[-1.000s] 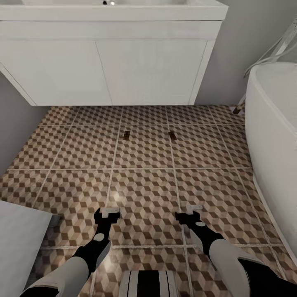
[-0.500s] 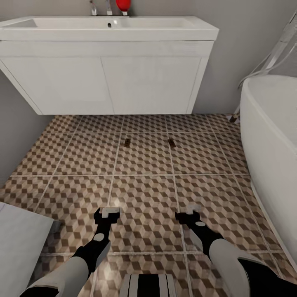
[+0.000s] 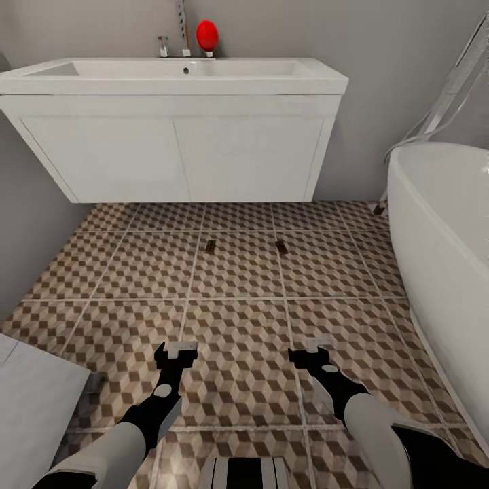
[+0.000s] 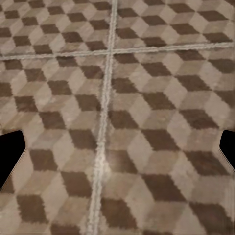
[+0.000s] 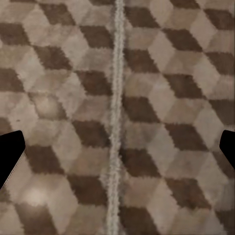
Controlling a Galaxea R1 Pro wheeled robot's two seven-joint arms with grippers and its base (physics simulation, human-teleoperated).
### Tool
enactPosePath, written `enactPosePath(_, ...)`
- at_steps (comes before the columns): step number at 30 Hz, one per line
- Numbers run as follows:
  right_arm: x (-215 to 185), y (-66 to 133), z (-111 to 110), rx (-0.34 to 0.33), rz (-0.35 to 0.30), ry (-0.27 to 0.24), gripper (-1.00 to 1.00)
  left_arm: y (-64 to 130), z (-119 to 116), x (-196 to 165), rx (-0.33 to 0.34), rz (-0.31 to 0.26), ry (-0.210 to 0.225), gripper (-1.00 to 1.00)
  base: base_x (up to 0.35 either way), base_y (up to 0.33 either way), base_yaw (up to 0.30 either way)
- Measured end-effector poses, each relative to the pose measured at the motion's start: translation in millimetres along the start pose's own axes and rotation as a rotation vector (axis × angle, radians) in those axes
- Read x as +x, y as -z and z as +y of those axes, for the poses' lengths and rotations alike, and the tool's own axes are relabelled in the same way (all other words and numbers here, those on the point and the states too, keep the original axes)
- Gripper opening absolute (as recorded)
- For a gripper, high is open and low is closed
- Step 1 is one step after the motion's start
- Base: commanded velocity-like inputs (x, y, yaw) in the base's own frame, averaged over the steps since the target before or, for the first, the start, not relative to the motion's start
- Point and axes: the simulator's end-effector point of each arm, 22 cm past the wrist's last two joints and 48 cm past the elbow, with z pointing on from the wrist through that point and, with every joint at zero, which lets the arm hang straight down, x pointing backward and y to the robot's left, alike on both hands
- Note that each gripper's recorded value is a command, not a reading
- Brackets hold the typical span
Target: Take the four mousetraps from the cabinet in the bathroom and place them on the bathroom floor. Make sure all four end up on the same floor surface, and ensure that at least two of them are either under or directly next to the same bathroom sink.
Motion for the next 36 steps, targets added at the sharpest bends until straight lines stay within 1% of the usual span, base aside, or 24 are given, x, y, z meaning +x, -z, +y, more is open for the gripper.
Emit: enactPosePath(36, -87, 47.6, -5, 0.013, -0.149, -0.005, 1.0, 24.9, 9, -92, -0.01, -0.144, 0.02, 1.0, 0.0, 0.0, 0.0)
